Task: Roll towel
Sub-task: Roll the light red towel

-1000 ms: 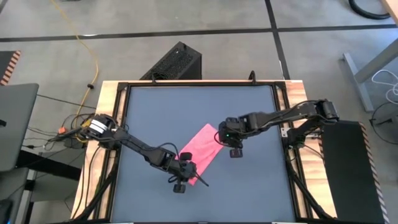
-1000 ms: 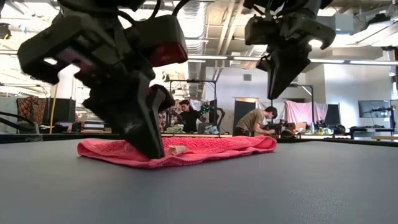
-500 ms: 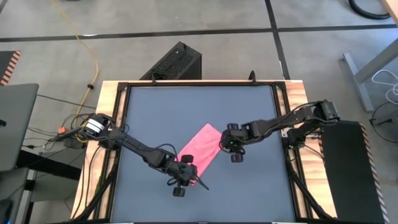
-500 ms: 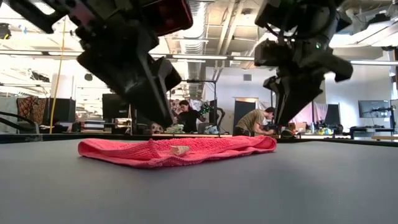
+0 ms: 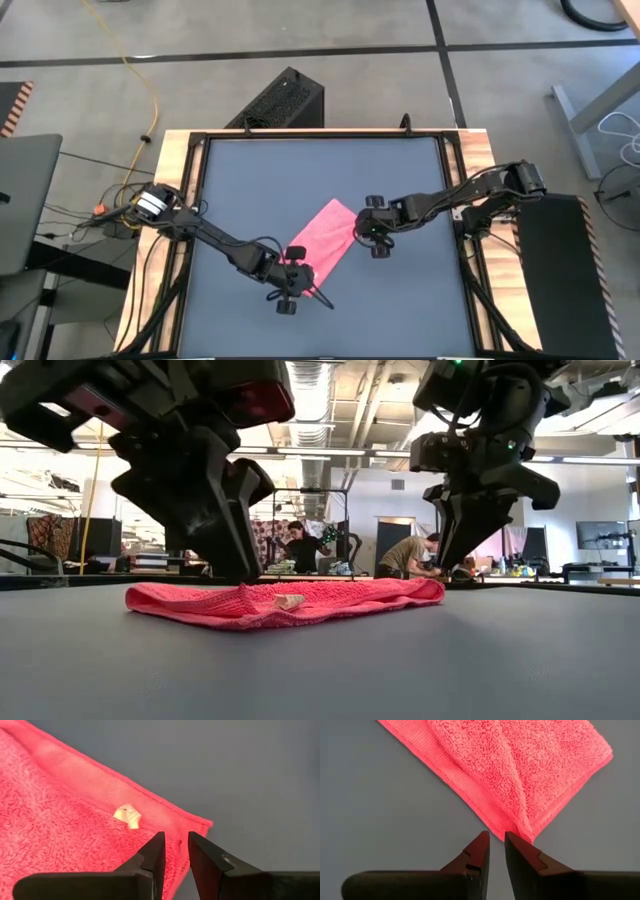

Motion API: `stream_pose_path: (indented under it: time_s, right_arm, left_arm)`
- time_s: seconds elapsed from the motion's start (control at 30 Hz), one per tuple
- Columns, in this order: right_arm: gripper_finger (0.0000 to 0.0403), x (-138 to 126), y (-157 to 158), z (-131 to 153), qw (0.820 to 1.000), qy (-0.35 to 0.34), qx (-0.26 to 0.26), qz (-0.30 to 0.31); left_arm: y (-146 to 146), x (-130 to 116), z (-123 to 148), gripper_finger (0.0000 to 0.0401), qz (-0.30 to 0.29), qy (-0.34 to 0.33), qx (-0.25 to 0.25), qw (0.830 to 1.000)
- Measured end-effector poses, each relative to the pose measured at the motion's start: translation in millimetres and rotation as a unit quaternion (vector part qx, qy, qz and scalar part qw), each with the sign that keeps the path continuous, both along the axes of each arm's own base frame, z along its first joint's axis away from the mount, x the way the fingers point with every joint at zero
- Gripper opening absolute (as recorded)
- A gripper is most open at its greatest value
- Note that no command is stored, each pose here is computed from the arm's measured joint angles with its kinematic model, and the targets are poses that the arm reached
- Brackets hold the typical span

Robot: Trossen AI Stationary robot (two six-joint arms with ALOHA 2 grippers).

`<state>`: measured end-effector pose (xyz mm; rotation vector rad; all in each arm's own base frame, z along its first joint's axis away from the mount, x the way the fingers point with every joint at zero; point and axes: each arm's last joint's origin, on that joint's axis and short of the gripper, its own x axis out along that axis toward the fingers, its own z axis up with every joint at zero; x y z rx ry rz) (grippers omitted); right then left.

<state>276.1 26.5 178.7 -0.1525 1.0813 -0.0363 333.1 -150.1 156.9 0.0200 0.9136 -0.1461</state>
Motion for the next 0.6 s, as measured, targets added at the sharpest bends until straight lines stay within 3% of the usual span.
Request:
stream_pose_path:
  time_s: [0.47,0.6]
  right_arm:
    - [0.0087,0.3,-0.2,0.2,1.0,-0.001,0.002,-0.003]
    - [0.0087,0.1,0.1,0.1,1.0,-0.001,0.002,-0.003]
  left_arm:
    - [-8.1,1.3,-16.7,0.0072,0.026,0.01,-0.004,1.0]
    - [-7.7,1.4,-16.7,0.0052,0.031,0.008,-0.002,0.999]
